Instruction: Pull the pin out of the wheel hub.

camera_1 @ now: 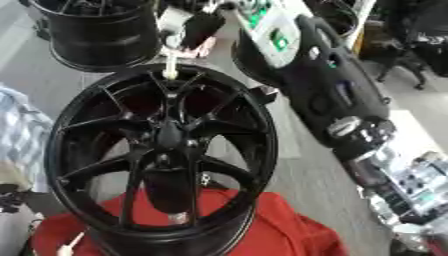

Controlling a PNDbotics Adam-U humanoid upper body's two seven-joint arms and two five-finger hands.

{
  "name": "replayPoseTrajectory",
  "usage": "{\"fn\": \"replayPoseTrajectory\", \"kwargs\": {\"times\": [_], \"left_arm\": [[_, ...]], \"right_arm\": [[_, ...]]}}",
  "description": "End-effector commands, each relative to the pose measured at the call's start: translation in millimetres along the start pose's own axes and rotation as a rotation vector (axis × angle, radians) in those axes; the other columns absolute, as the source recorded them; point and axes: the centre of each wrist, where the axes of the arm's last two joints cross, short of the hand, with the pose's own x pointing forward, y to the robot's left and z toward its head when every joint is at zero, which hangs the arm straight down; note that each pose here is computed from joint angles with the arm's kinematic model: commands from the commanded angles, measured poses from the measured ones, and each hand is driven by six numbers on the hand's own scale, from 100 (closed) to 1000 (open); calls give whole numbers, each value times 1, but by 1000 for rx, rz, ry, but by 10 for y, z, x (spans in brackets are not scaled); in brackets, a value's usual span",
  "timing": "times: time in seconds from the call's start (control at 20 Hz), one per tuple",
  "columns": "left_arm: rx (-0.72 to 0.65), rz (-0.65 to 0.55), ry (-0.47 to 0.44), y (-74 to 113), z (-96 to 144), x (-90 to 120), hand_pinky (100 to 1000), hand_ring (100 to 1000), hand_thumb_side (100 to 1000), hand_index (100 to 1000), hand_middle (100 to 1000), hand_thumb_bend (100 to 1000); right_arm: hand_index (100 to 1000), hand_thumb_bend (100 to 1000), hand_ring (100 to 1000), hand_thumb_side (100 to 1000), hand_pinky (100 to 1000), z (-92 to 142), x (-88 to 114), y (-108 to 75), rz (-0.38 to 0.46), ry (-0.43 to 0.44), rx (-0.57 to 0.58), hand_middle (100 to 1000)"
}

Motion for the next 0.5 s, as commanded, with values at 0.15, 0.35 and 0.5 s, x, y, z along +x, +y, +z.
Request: {"fn": "replayPoseTrajectory", "kwargs": {"times": [0.15,0.35,0.5], "left_arm": [[77,-27,-13,240,78,79,689,673,521,763,639,506],[118,-20,-29,283,80,88,688,673,521,763,639,503],[133,-9,-51,278,34,114,688,673,521,763,639,502]], "right_arm": [[737,118,533,247,602,681,-461,-356,10,203,-227,518],[760,137,540,278,611,1205,-1099,-254,-34,491,-299,528],[810,164,602,321,674,1692,-1606,-105,-122,709,-336,586]]}}
